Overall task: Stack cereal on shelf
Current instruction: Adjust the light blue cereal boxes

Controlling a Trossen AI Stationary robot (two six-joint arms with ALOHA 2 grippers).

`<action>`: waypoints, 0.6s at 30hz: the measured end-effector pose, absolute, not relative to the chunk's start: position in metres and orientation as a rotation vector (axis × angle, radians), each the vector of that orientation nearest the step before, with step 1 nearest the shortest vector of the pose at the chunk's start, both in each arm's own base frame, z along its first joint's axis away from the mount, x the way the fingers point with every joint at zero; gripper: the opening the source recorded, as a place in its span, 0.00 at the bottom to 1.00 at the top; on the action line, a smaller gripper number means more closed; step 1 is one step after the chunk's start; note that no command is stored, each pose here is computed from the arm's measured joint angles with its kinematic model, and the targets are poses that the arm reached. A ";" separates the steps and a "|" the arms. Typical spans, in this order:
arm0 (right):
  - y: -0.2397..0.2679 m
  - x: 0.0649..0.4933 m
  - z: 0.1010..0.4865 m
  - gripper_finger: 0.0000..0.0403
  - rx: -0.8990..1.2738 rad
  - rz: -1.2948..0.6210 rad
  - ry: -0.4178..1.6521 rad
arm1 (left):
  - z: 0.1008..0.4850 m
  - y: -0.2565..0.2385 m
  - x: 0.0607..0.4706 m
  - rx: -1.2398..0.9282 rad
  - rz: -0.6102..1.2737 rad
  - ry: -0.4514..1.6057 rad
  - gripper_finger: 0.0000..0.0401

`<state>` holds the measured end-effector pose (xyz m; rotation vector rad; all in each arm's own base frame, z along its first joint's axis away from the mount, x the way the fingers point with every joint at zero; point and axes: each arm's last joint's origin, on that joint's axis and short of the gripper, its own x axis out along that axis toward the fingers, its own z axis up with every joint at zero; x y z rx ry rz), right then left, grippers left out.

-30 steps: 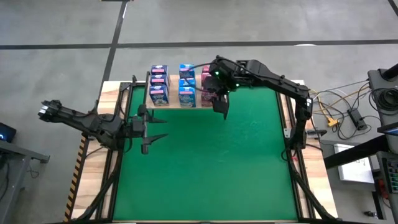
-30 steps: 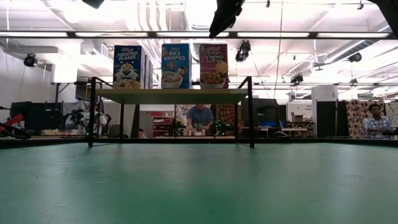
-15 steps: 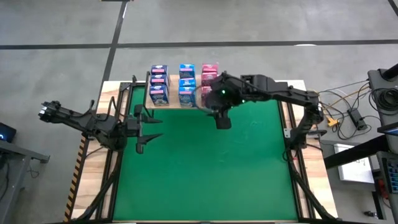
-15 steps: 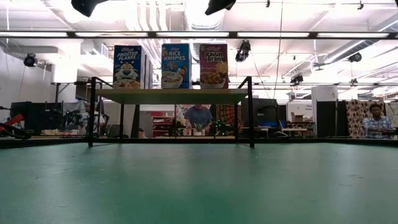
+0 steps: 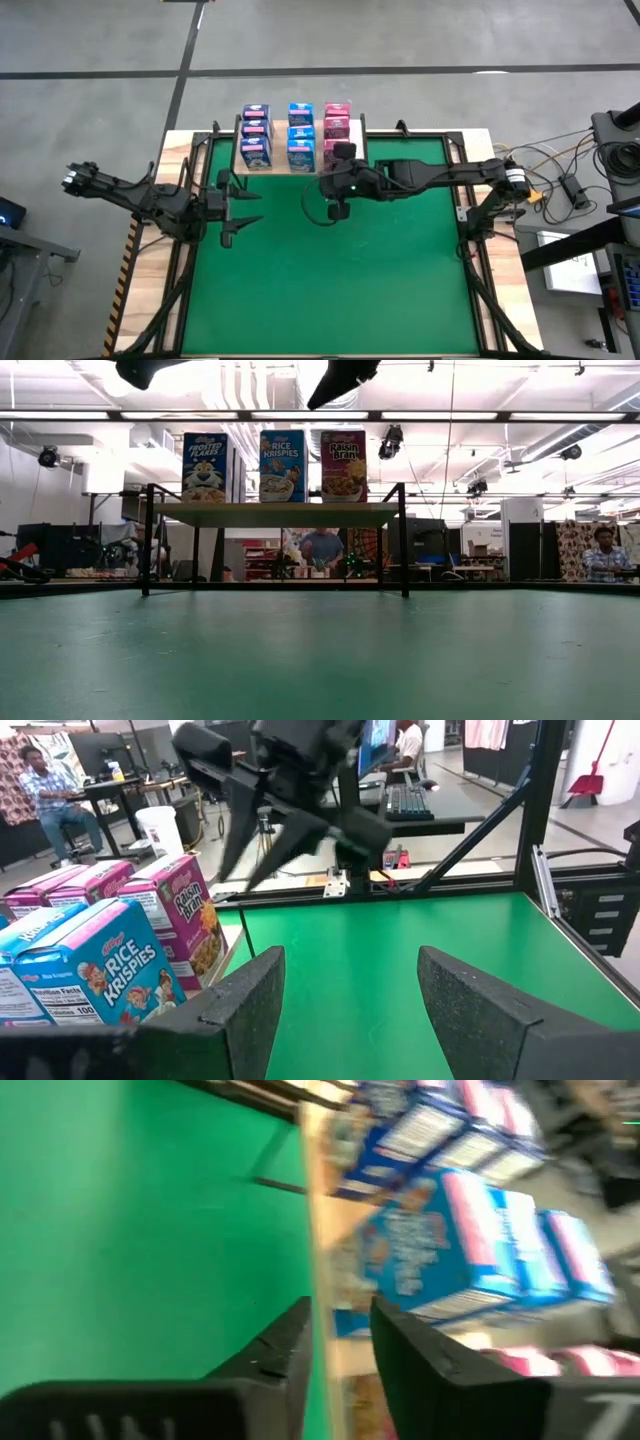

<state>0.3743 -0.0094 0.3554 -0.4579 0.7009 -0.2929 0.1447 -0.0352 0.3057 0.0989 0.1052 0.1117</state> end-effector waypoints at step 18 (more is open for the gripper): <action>-0.027 0.381 0.387 0.02 -0.419 -0.328 0.588 | 0.306 -0.035 0.144 0.134 0.111 0.103 0.53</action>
